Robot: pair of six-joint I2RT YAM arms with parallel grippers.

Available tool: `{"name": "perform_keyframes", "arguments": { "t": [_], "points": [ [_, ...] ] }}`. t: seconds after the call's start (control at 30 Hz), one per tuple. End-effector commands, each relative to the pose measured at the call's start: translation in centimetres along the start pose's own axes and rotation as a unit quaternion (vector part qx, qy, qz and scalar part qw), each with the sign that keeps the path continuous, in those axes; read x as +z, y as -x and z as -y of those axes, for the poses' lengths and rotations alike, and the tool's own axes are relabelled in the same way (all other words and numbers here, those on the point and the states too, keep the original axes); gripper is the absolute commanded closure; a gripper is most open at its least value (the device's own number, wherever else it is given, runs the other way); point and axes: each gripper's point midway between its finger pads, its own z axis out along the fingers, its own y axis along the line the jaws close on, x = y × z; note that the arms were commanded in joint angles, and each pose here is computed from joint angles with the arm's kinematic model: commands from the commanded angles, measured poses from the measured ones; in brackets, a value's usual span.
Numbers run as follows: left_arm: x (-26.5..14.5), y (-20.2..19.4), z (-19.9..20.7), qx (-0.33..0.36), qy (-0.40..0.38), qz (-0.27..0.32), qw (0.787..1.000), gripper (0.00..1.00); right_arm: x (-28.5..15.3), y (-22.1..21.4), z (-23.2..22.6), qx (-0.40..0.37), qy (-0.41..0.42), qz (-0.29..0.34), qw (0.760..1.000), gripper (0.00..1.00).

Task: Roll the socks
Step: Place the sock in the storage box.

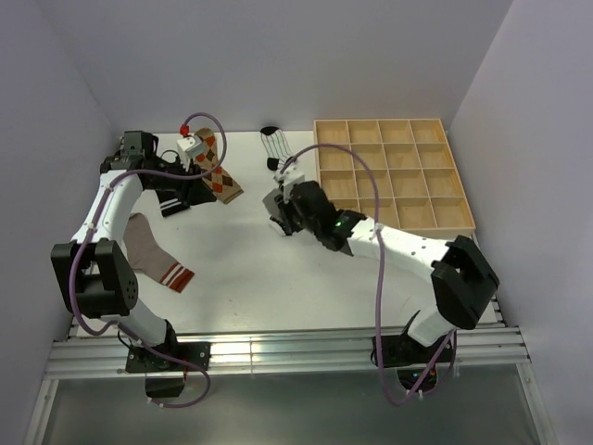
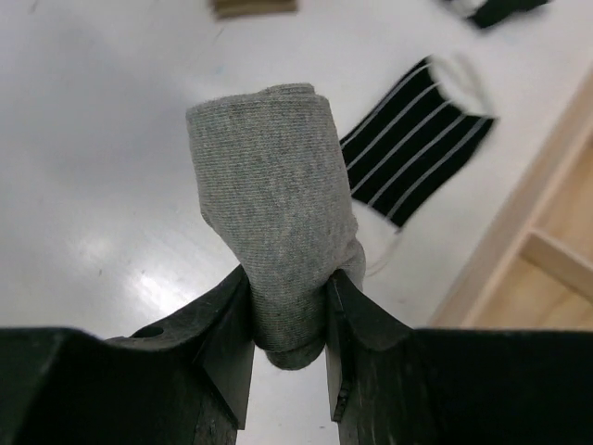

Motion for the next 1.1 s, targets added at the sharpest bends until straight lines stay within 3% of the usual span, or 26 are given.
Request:
{"name": "perform_keyframes", "arguments": {
  "t": [0.0,0.17,0.3,0.53,0.73,1.07],
  "points": [
    [-0.5,1.5,0.1,-0.021,0.015,0.016,1.000,0.59,-2.1,5.1,4.5,0.052,-0.039,0.049,0.997,1.00],
    [-1.2,2.5,0.9,-0.016,0.022,0.028,0.999,0.60,-4.2,7.0,15.5,0.116,-0.150,0.069,0.979,1.00],
    [-1.9,3.8,1.2,-0.014,0.036,0.043,0.998,0.60,-5.9,7.4,23.0,0.170,-0.194,0.082,0.963,1.00],
    [-2.7,5.5,1.4,0.000,0.048,0.067,0.997,0.60,-8.2,7.2,34.8,0.192,-0.318,0.065,0.926,1.00],
    [-2.7,6.0,1.9,-0.003,0.038,0.079,0.996,0.60,-7.7,7.8,41.1,0.164,-0.416,0.040,0.894,1.00],
    [-2.4,5.9,1.0,-0.001,0.044,0.074,0.996,0.60,-3.3,6.4,47.2,0.094,-0.472,-0.050,0.875,1.00]
  ]
}}
